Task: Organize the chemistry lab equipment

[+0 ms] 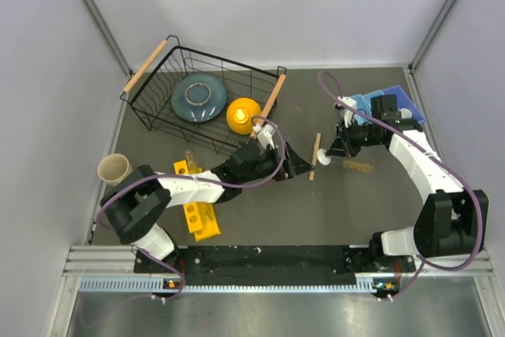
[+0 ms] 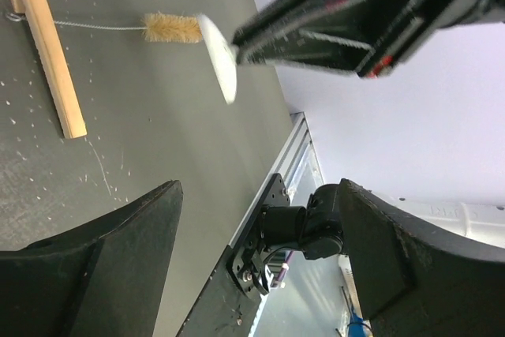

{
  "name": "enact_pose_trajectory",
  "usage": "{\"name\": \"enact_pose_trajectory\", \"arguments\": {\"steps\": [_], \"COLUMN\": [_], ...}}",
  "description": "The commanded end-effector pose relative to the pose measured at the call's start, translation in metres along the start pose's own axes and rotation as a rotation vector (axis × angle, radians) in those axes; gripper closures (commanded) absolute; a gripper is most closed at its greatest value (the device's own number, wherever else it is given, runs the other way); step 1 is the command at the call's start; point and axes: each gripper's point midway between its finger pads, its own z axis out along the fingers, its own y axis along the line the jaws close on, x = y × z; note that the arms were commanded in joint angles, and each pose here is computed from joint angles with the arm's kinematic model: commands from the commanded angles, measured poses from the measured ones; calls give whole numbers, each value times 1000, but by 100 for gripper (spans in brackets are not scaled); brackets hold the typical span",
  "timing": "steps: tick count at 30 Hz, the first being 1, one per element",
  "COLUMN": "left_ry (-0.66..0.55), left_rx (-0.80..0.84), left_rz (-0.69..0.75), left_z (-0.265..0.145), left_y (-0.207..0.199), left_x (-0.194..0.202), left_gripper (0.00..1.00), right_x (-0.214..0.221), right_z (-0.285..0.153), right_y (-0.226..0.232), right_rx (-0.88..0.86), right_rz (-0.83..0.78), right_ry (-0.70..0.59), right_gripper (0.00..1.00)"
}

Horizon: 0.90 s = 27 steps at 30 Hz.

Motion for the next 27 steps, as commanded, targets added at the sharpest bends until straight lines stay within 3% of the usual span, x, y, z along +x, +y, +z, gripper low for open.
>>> {"name": "enact_pose_trajectory", "arguments": {"steps": [1,13,27], "left_ry": [-51,-55,-19], "left_rx": [28,0,-31], "left_rz": [93,226,269], "left_z": [-14,-52,-107], "left_y": [-21,-30,-22], "left_x": [-17,-16,6], "left_gripper": [15,14,14], "right_x": [-35,-79,-76], "right_z": [-11,-86,-162], "right_y": [-28,-154,-301], "right_rx": [73,382,746], "right_rz": [-26,61,201], "right_ry": [-54,-153,-119], "right_gripper": [100,100,100]}}
